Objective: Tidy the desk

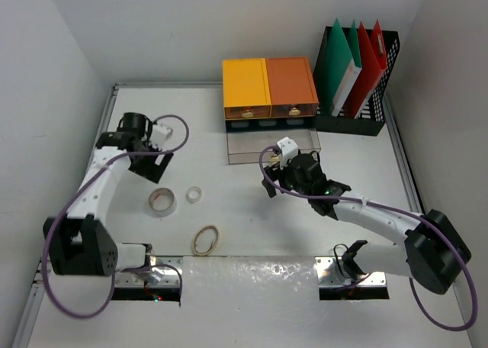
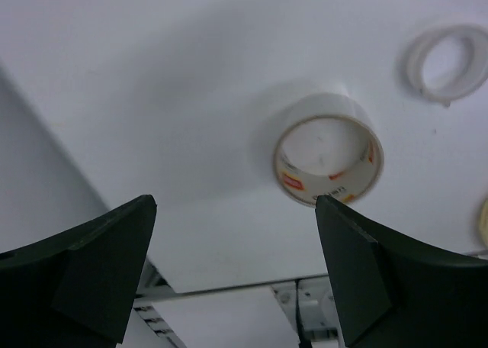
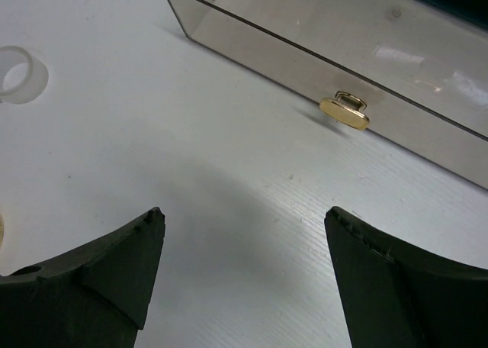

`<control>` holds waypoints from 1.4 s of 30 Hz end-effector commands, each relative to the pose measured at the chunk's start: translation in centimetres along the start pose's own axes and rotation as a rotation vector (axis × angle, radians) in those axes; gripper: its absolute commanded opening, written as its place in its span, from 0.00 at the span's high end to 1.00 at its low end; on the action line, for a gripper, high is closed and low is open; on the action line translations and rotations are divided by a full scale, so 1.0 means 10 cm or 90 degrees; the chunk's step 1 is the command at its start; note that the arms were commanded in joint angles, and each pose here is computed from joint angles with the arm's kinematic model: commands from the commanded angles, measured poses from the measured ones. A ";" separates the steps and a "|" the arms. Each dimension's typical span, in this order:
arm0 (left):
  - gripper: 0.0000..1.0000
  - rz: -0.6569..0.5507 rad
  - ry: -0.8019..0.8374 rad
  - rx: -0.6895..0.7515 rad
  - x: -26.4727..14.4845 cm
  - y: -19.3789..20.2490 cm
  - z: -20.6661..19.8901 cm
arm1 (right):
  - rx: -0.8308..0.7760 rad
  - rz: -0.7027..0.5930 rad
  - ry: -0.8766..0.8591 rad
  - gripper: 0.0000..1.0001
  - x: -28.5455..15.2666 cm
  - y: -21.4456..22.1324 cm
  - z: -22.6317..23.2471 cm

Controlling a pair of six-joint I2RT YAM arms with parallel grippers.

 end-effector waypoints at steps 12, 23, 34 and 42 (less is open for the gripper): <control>0.51 0.091 0.164 0.026 1.02 0.50 -0.39 | -0.003 -0.010 0.021 0.17 -0.09 0.05 -0.07; 1.00 0.093 0.155 -0.017 1.12 0.39 -0.34 | -0.015 -0.002 0.054 0.16 -0.09 0.09 -0.16; 1.00 -0.266 0.026 0.065 -0.28 -1.80 -0.34 | 0.054 -0.026 0.213 0.10 -0.24 0.11 -0.61; 1.00 -0.275 -0.001 0.194 0.18 -2.87 -1.27 | 0.082 -0.059 0.264 0.09 -0.46 0.11 -0.87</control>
Point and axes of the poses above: each gripper's point midway between its finger pads, its own x axis out along the fingers, its own z axis along the line the jaws close on, y = z × x, the point moved 3 cm from there along -x, back along the fingers, and after that the axes turned 7 degrees about x, right-handed, at the moved point
